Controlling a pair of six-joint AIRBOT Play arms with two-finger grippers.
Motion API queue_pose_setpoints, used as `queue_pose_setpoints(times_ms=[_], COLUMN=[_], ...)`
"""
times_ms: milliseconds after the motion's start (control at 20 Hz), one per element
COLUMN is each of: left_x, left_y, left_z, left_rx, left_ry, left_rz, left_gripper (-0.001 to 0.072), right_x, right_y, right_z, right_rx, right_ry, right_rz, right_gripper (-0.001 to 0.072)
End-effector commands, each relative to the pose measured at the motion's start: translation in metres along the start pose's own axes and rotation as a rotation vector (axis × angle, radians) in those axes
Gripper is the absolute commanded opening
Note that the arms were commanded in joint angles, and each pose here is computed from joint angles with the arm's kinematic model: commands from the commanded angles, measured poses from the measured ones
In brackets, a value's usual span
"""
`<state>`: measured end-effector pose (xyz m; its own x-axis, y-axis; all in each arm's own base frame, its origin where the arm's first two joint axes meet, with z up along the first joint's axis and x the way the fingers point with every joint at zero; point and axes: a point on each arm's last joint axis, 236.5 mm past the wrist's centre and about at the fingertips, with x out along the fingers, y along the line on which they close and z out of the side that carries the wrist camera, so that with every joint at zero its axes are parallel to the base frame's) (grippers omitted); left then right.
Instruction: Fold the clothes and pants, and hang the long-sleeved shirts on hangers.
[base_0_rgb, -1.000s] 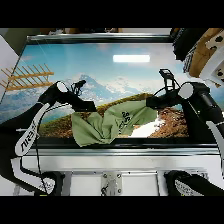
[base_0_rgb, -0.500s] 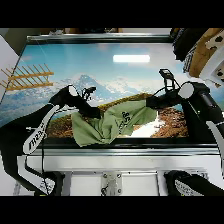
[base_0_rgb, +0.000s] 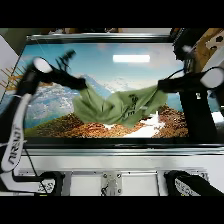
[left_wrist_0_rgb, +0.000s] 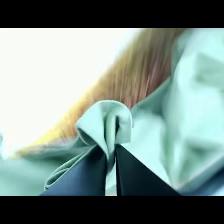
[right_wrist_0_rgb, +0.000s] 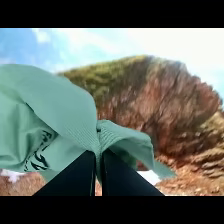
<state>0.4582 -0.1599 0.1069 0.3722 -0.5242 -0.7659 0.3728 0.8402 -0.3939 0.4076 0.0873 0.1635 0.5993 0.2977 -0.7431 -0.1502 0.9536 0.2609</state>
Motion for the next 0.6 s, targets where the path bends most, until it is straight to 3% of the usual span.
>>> queue_pose_setpoints(times_ms=[0,300,550], left_x=[-0.182,-0.394,-0.459], left_y=[-0.043,-0.139,-0.165], left_z=[0.08,0.066,0.031], left_rx=[0.108,0.28,0.28], left_ry=[-0.43,-0.917,-1.135], left_rz=[0.087,0.203,0.263], left_gripper=[0.0012,0.0012,0.0012], right_x=[-0.11,-0.282,-0.356], right_y=[0.01,0.052,0.071], right_z=[0.079,0.108,0.092], right_rx=[-0.045,-0.135,-0.168], right_ry=[-0.301,-0.692,-0.873], right_rz=[-0.02,-0.029,-0.034], right_gripper=[0.0015,0.0015,0.0014])
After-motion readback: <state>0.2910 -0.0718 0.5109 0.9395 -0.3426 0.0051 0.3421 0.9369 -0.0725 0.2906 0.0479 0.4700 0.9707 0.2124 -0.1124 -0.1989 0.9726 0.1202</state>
